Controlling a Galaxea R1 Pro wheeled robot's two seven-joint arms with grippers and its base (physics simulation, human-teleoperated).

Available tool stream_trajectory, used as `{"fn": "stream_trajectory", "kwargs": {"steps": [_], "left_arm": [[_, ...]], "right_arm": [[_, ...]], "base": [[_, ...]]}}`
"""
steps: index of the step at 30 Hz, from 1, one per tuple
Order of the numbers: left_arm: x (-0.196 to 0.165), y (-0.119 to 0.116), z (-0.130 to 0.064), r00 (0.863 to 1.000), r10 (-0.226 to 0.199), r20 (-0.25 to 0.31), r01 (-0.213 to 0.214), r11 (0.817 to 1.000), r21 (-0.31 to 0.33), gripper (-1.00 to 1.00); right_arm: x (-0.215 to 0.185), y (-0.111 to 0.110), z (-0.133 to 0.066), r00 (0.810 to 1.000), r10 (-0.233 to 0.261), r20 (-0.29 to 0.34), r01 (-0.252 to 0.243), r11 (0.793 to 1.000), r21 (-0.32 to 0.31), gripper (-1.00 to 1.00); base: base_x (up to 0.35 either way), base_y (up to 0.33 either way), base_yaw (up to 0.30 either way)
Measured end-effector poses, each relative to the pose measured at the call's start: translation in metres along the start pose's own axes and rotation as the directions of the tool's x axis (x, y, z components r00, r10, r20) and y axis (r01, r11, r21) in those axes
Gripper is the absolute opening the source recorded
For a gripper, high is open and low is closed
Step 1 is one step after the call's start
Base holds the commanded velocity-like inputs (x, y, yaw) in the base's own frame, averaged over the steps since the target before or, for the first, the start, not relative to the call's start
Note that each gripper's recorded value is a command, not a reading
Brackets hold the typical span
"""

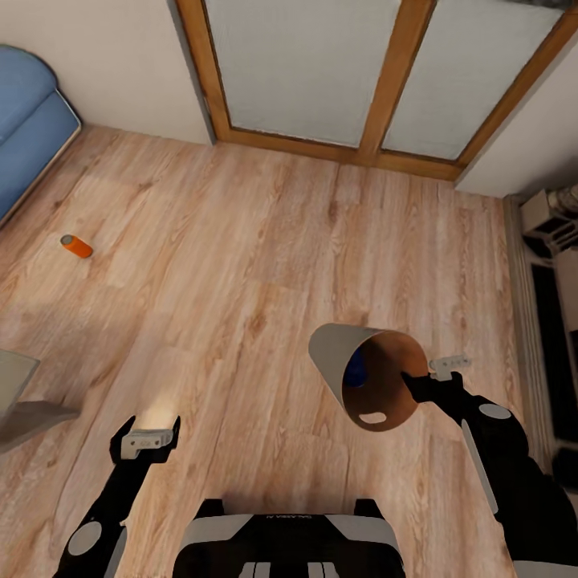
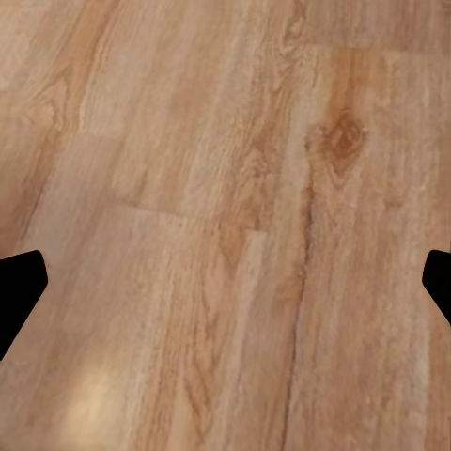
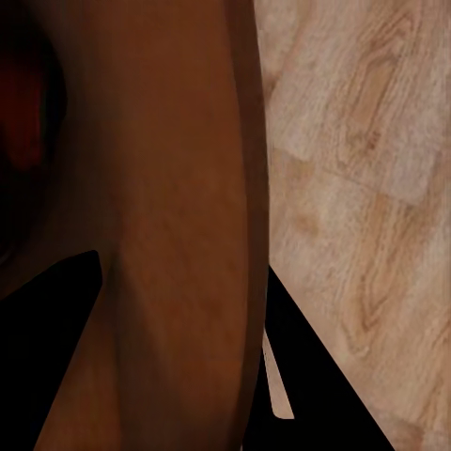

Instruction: Put the three can of soda from the living room inside the tash can in the kitchen.

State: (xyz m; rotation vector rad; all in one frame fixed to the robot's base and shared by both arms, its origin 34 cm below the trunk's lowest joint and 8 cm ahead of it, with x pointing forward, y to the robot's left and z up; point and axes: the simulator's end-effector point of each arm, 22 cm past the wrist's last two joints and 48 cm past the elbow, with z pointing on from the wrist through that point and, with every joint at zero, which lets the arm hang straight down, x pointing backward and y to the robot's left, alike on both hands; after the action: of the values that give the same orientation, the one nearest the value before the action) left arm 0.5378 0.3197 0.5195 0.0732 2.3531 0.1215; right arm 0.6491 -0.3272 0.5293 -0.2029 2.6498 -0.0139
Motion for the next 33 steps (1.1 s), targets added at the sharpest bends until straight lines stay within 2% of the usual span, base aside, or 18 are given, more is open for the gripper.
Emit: {"fn": "stream_trajectory", "kwargs": {"steps": [4,9,17,33], "left_arm": [[-0.007,-0.006,-0.001,0.999,-0.012,0.035,0.012,1.0,0.0,1.0],[-0.008,-0.008,-0.001,0.999,-0.013,0.041,0.013,1.0,0.001,1.0],[0.016,-0.011,-0.003,1.0,-0.022,-0.007,0.022,1.0,0.005,1.0],[0.02,-0.012,-0.004,1.0,-0.024,-0.019,0.024,1.0,0.007,1.0]], "right_arm": [[0.002,0.0,0.0,1.0,0.001,-0.003,-0.001,1.0,-0.001,-1.0],[0.01,0.0,-0.002,1.0,-0.001,-0.014,0.001,1.0,-0.001,-1.0],[0.013,-0.001,-0.002,1.0,0.001,-0.019,-0.001,1.0,-0.002,-1.0],[0.022,0.003,-0.003,0.999,0.001,-0.034,-0.001,1.0,-0.007,-1.0]], "base": [[0.0,0.0,0.258],[0.0,0.0,0.258],[0.039,-0.02,0.258],[0.16,-0.252,0.258]]}}
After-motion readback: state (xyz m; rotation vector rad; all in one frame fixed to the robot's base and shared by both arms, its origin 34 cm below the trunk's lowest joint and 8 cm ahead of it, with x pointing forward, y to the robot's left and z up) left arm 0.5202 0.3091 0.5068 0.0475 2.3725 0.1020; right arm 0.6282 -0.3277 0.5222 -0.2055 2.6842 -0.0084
